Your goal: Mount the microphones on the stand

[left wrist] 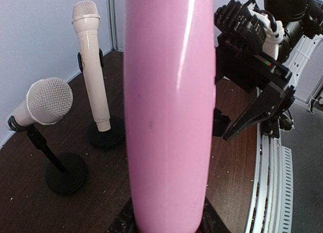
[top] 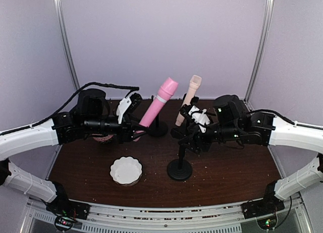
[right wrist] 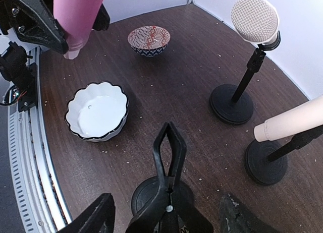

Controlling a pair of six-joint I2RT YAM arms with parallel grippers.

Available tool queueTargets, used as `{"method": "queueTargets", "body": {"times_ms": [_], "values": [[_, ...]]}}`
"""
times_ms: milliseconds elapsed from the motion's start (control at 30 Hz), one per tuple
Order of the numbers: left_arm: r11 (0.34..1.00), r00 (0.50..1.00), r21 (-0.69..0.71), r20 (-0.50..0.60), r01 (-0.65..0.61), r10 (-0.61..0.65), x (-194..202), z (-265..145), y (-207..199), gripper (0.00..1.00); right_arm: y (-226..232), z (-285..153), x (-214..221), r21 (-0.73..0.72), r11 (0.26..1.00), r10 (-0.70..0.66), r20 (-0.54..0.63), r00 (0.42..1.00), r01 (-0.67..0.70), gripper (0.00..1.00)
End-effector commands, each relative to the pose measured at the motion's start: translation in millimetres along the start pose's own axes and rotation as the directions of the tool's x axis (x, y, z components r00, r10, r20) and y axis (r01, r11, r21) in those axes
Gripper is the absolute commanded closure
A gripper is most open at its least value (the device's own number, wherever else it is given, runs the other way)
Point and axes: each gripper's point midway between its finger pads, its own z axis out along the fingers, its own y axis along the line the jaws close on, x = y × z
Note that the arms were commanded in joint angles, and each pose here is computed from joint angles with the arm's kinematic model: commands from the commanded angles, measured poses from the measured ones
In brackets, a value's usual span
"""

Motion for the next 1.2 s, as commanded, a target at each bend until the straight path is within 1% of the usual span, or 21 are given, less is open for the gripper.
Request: {"method": "queueTargets", "body": {"times_ms": [0,400,467,600,633,833,1033,1100,1167], "values": [[0.999,0.997,0.008,0.066,-0.035,0.035,-26,-3,0,1.0,-3,-1,7,0.01,1.0,0.023,-0.005,1.0,-0.023,0.3],[0.999,0.998,0.011,0.062,-0.035,0.034,-25,-2,0,1.0,-5,-3,11,0.022,0.999,0.039,0.022,0.999,-0.039,0.44],[0.999,0.998,0.009,0.059,-0.037,0.036,-25,-1,1,1.0,-4,-3,10,0.021,0.999,0.036,0.027,0.999,-0.037,0.49],[0.999,0.998,0.005,0.05,-0.04,0.039,-21,2,2,1.0,-3,-4,9,0.017,0.999,0.031,0.046,0.998,-0.031,0.68],[0.999,0.998,0.005,0.048,-0.038,0.038,-20,3,3,1.0,-3,-5,8,0.014,1.0,0.027,0.052,0.998,-0.028,0.7],[0.997,0.997,0.036,0.049,-0.068,0.067,-13,13,0,1.0,-2,-6,11,0.012,1.0,0.017,0.069,0.997,-0.018,0.75],[0.983,0.975,0.009,0.128,-0.185,0.182,1,29,6,1.0,-1,-6,15,0.006,1.0,0.012,0.103,0.995,-0.012,0.75],[0.975,0.963,-0.003,0.155,-0.221,0.219,-1,32,8,1.0,-1,-5,14,0.007,1.0,0.014,0.116,0.993,-0.015,0.75],[0.968,0.957,0.001,0.155,-0.25,0.247,-1,37,8,1.0,-2,-4,13,0.007,1.0,0.013,0.139,0.99,-0.014,0.75]]}}
